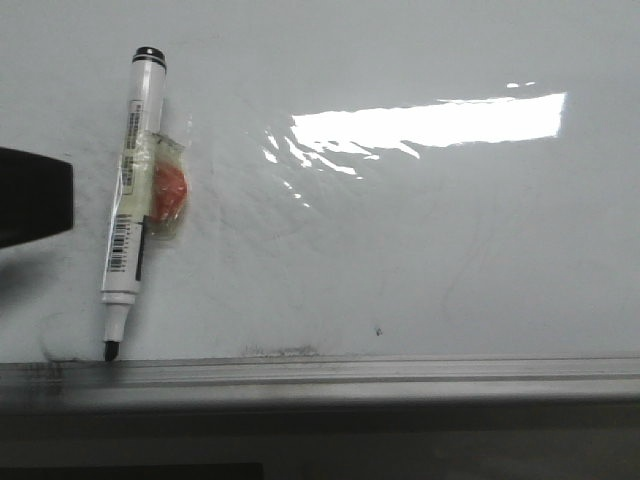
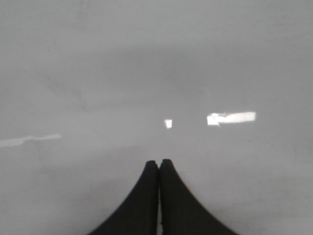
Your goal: Write number 9 on whiteboard
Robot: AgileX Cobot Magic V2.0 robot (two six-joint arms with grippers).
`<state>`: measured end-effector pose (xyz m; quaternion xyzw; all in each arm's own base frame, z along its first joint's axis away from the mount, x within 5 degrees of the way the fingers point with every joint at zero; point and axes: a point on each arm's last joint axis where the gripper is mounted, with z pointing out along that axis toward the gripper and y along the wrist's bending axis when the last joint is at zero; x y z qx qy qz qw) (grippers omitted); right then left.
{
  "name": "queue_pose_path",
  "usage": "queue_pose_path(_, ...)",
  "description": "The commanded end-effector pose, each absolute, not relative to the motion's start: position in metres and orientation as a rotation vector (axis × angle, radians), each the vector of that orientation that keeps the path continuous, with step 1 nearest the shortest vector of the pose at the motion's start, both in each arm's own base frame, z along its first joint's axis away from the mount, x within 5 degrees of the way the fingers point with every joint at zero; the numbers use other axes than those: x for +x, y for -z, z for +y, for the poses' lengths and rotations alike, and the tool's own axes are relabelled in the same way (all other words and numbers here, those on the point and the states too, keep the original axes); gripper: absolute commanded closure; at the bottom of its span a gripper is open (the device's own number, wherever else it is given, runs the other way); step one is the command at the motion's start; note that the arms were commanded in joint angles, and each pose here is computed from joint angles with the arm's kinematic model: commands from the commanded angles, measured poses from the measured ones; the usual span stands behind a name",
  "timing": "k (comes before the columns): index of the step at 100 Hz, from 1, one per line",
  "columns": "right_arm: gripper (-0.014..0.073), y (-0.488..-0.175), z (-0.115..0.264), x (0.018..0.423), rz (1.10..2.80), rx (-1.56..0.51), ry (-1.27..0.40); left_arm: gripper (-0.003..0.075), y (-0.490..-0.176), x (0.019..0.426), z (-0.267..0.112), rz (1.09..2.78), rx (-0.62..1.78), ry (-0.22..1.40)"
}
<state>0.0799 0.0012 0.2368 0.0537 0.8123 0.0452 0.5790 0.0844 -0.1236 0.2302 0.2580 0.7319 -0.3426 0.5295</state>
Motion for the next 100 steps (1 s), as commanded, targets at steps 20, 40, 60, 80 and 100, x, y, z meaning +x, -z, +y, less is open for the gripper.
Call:
queue_pose_path(20,0.0658,-0.251,0.001,0.084,1.806,0.119,-0.101,0.0314,-0.231,0.101,-0.141,1.726,0.473,0.836)
queue_pose_path(40,0.0658,-0.251,0.001,0.084,1.806,0.119,-0.101,0.0314,-0.226,0.107,-0.151,1.760,0.494,0.811)
queue_pose_path(60,0.0658,-0.251,0.001,0.084,1.806,0.117,-0.102,0.0314,-0.217,0.111,-0.155,1.805,0.483,0.785)
queue_pose_path(80,0.0658,-0.250,0.001,0.084,1.808,0.111,-0.107,0.0505,-0.212,0.114,-0.155,1.855,0.430,0.774)
queue_pose_path(100,0.0658,-0.250,0.012,0.084,1.847,-0.004,-0.189,0.0741,-0.209,0.114,-0.156,1.868,0.441,0.765)
